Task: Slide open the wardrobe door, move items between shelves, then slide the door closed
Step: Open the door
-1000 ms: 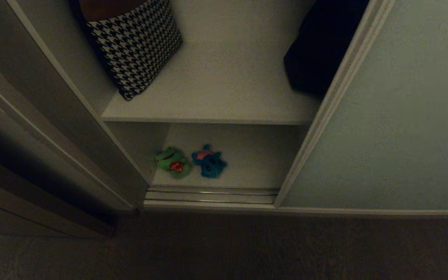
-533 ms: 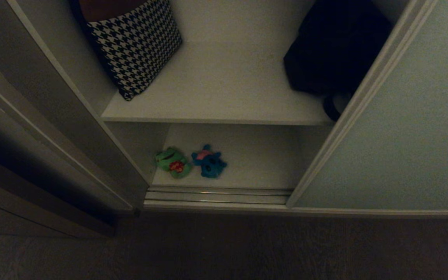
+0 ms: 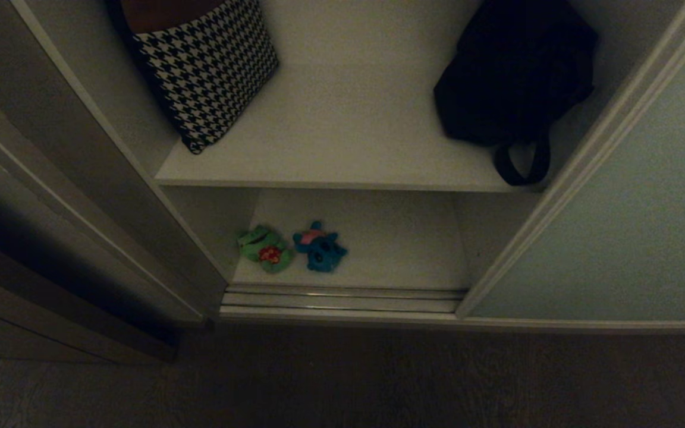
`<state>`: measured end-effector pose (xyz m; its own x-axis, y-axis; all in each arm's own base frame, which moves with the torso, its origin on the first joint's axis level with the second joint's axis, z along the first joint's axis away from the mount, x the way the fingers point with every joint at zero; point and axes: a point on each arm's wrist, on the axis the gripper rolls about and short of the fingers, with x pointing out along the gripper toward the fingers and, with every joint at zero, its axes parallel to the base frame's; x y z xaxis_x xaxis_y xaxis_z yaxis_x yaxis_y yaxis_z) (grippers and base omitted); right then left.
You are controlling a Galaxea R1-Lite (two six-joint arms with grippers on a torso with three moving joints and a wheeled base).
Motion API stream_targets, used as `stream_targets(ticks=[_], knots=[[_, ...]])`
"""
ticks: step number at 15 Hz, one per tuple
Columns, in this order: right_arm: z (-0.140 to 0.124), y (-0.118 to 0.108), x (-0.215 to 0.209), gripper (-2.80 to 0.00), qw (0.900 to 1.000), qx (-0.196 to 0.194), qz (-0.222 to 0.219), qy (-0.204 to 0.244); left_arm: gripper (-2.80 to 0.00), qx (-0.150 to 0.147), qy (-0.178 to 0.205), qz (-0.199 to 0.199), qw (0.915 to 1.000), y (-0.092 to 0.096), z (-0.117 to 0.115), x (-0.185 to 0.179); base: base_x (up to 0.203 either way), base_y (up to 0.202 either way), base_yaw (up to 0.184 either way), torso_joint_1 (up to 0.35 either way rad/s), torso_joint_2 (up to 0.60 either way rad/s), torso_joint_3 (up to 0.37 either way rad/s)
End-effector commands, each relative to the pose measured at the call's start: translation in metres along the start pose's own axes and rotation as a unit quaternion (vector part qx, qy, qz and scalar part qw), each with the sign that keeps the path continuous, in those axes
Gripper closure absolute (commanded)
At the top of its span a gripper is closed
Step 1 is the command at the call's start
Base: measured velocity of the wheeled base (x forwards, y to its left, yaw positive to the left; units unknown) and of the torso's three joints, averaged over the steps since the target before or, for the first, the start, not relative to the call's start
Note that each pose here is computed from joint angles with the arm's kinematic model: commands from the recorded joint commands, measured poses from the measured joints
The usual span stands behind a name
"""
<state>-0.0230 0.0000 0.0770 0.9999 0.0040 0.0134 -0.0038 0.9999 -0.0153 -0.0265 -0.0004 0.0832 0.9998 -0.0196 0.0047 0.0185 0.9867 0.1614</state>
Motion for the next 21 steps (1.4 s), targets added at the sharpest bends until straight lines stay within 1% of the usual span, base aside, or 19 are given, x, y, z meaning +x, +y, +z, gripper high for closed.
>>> stream_targets(ticks=[1, 2, 5, 12, 13, 21], knots=[[0.0001, 0.0, 0.0, 0.0, 1.0, 0.0, 0.0, -0.001, 0.0, -0.024, 0.009, 0.0, 0.9997, -0.0005, -0.0036, 0.0013, 0.0, 0.0, 0.0, 0.0, 0.0, 0.0], [0.0, 0.0, 0.0, 0.0, 1.0, 0.0, 0.0, 0.0, 0.0, -0.033, 0.012, -0.001, 0.9994, -0.001, -0.0067, 0.0024, 0.0, 0.0, 0.0, 0.0, 0.0, 0.0], [0.0, 0.0, 0.0, 0.0, 1.0, 0.0, 0.0, 0.0, 0.0, -0.026, 0.013, -0.001, 0.9996, -0.0011, -0.0068, 0.0025, 0.0, 0.0, 0.0, 0.0, 0.0, 0.0], [0.0, 0.0, 0.0, 0.0, 1.0, 0.0, 0.0, 0.0, 0.0, -0.033, 0.012, -0.001, 0.9994, -0.001, -0.0068, 0.0026, 0.0, 0.0, 0.0, 0.001, 0.0, -0.005], [0.0, 0.0, 0.0, 0.0, 1.0, 0.0, 0.0, 0.0, 0.0, -0.033, 0.017, -0.002, 0.9993, -0.0011, -0.0072, 0.0023, 0.0, 0.0, 0.0, 0.002, -0.01, -0.099], [0.0, 0.0, 0.0, 0.0, 1.0, 0.0, 0.0, 0.0, 0.0, -0.033, 0.018, -0.003, 0.9993, -0.0012, -0.0075, 0.0023, 0.0, 0.0, 0.0, 0.001, 0.0, -0.183]])
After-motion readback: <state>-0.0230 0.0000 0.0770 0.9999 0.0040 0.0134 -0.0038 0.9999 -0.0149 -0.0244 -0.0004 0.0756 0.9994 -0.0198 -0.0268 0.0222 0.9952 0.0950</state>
